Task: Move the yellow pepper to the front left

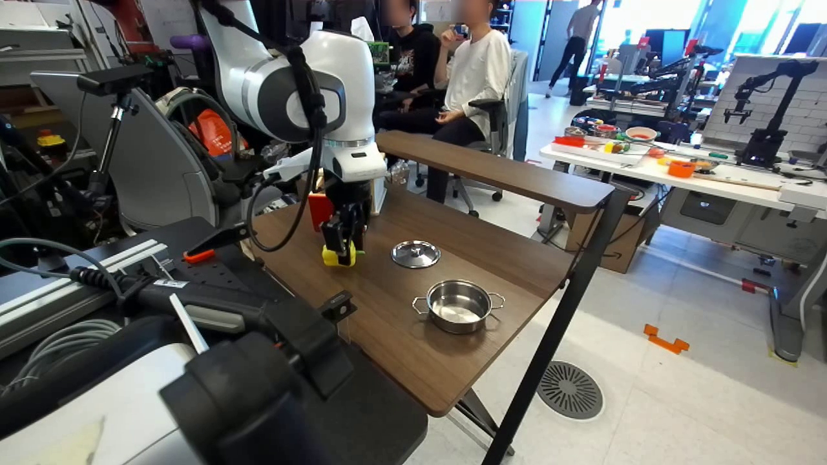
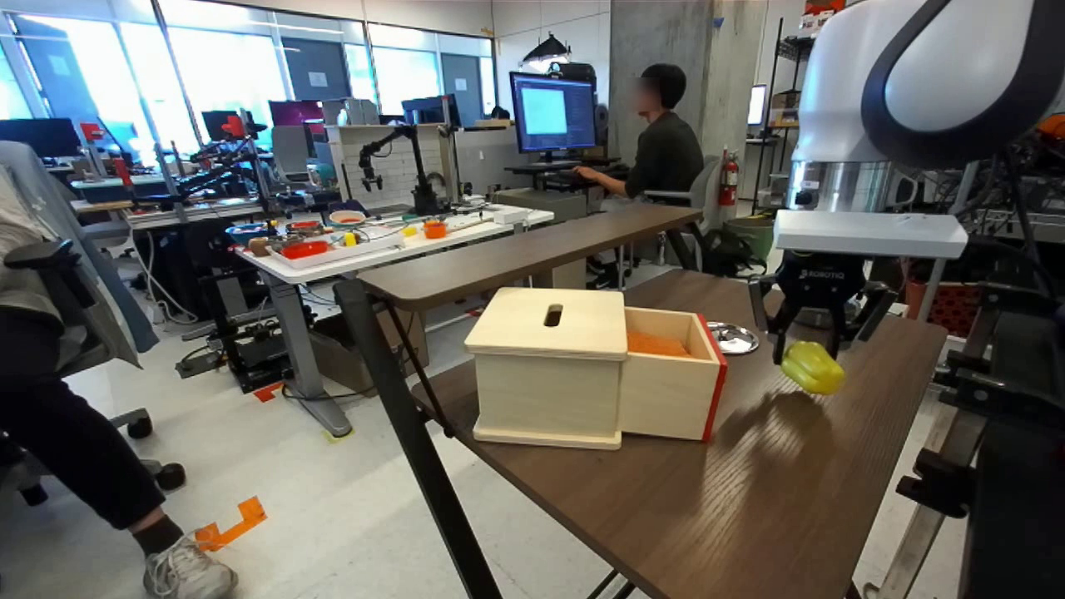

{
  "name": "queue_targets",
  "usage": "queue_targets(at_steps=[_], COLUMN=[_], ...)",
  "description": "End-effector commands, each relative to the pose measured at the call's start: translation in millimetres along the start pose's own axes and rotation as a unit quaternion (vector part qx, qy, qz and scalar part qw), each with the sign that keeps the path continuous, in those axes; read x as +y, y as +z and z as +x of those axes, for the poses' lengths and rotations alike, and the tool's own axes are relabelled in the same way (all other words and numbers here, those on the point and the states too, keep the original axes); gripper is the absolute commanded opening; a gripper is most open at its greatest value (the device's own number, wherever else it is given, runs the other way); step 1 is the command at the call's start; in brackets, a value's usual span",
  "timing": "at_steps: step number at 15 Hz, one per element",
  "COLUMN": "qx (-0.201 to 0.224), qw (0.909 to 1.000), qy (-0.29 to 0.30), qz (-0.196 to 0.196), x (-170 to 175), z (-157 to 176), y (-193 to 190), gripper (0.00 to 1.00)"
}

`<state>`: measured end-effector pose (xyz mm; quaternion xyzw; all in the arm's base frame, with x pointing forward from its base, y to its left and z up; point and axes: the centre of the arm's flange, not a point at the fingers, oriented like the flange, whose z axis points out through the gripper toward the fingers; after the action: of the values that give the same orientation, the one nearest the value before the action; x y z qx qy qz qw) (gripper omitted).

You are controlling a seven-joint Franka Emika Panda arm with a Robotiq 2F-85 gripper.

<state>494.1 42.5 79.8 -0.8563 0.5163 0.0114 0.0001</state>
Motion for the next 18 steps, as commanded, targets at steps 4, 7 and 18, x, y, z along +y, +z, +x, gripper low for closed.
queue_targets(at_steps=[4,7,18], qx=[0.004,0.004,0.022], qw=[0.9999,0.9998,0.9954], qy=[-0.006,-0.008,-0.033], qz=[0.013,0.018,0.088], x=[-15.8,-16.1,-1.9], z=[19.1,25.6,51.9], y=[19.1,10.6,-124.7], gripper=[0.66,0.91,1.0])
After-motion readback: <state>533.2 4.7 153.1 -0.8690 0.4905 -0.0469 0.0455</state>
